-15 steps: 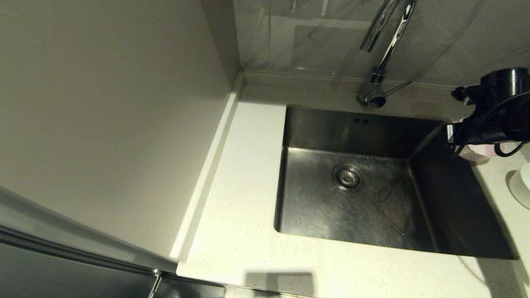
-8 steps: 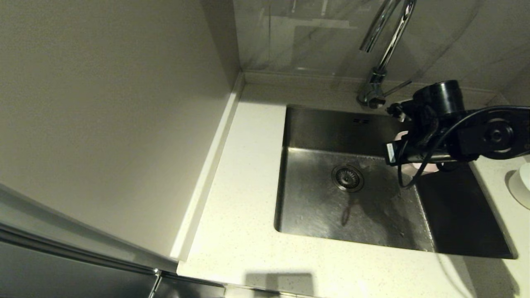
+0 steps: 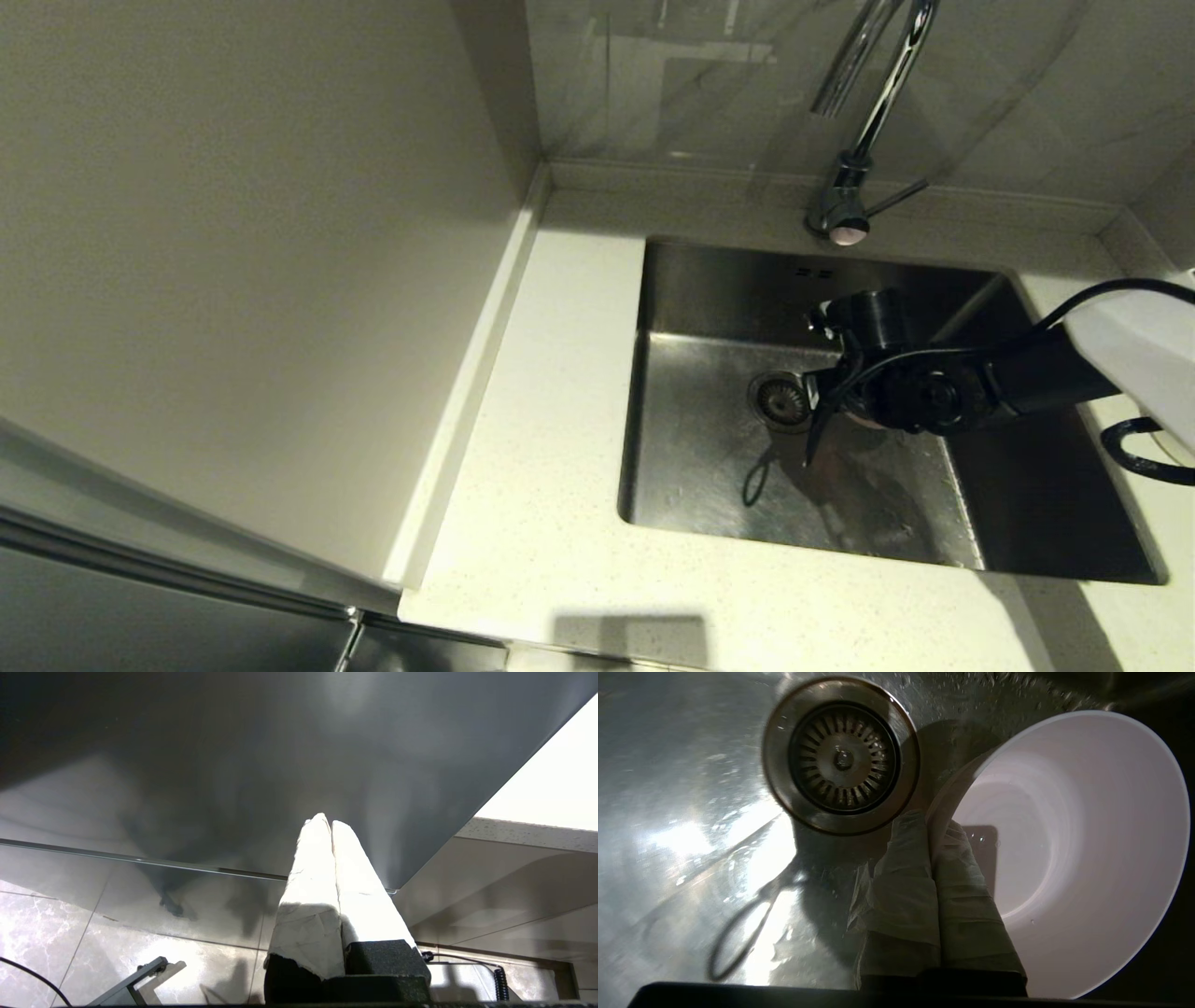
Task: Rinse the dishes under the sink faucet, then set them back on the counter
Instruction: Put a bowl into the sink
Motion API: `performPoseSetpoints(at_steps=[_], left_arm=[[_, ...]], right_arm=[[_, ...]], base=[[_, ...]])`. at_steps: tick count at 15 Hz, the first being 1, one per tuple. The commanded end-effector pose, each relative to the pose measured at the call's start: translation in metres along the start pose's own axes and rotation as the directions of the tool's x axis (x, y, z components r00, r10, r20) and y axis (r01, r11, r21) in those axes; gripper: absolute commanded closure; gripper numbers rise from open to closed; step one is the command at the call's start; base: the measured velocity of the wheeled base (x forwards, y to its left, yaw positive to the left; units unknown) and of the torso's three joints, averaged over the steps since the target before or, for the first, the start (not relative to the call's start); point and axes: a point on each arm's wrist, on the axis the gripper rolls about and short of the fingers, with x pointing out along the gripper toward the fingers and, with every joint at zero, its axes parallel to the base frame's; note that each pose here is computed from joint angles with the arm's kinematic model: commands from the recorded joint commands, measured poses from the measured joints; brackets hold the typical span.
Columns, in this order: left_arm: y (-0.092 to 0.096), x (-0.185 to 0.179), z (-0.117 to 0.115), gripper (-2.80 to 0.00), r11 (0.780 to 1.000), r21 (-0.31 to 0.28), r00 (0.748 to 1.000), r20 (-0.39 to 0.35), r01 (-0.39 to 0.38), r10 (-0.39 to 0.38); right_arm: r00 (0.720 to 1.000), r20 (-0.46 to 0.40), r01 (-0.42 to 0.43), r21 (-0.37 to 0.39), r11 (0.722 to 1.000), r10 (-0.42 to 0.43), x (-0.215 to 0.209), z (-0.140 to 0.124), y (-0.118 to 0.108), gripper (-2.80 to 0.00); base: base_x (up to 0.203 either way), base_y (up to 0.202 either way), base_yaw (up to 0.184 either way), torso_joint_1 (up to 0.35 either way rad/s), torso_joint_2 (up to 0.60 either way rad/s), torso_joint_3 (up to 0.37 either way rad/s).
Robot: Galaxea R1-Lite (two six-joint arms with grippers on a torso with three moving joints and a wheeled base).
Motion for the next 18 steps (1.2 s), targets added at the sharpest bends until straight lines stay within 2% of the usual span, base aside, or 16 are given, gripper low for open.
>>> performPoseSetpoints(at_steps=[1, 4, 7, 8, 12, 14, 16, 18], left_arm=[[0.000, 0.000, 0.000, 0.00, 1.000, -0.001, 1.000, 0.002, -0.001, 0.001], [0.000, 0.000, 0.000, 0.00, 1.000, -0.001, 1.000, 0.002, -0.001, 0.001], [0.000, 0.000, 0.000, 0.00, 1.000, -0.001, 1.000, 0.002, -0.001, 0.001], [0.000, 0.000, 0.000, 0.00, 1.000, -0.001, 1.000, 0.002, -0.001, 0.001], [0.000, 0.000, 0.000, 0.00, 1.000, -0.001, 1.000, 0.002, -0.001, 0.001], [0.000, 0.000, 0.000, 0.00, 1.000, -0.001, 1.000, 0.002, -0.001, 0.001], [0.000, 0.000, 0.000, 0.00, 1.000, -0.001, 1.000, 0.002, -0.001, 0.001], [0.000, 0.000, 0.000, 0.00, 1.000, -0.001, 1.000, 0.002, -0.001, 0.001]], right_arm=[[0.999, -0.035, 0.034, -0.012, 0.999, -0.034, 0.036, -0.028, 0.012, 0.00], [0.997, -0.038, 0.074, 0.004, 0.997, -0.074, 0.057, -0.041, 0.009, 0.00], [0.996, -0.033, 0.078, 0.009, 0.997, -0.077, 0.060, -0.040, 0.009, 0.00], [0.996, -0.030, 0.078, 0.009, 0.997, -0.078, 0.062, -0.039, 0.010, -2.80], [0.993, -0.017, 0.117, 0.023, 0.993, -0.117, 0.065, -0.037, 0.010, -2.80], [0.990, 0.022, 0.137, 0.046, 0.990, -0.138, 0.056, -0.025, 0.005, -2.80], [0.988, 0.086, 0.124, 0.074, 0.989, -0.130, 0.025, 0.001, -0.007, -2.80], [0.987, 0.144, 0.068, 0.070, 0.995, -0.078, -0.014, 0.021, -0.020, -2.80]], base=[[0.000, 0.000, 0.000, 0.000, 0.00, 0.000], [0.000, 0.000, 0.000, 0.000, 0.00, 0.000], [0.000, 0.000, 0.000, 0.000, 0.00, 0.000], [0.000, 0.000, 0.000, 0.000, 0.00, 0.000], [0.000, 0.000, 0.000, 0.000, 0.00, 0.000], [0.000, 0.000, 0.000, 0.000, 0.00, 0.000], [0.000, 0.000, 0.000, 0.000, 0.00, 0.000], [0.000, 0.000, 0.000, 0.000, 0.00, 0.000]])
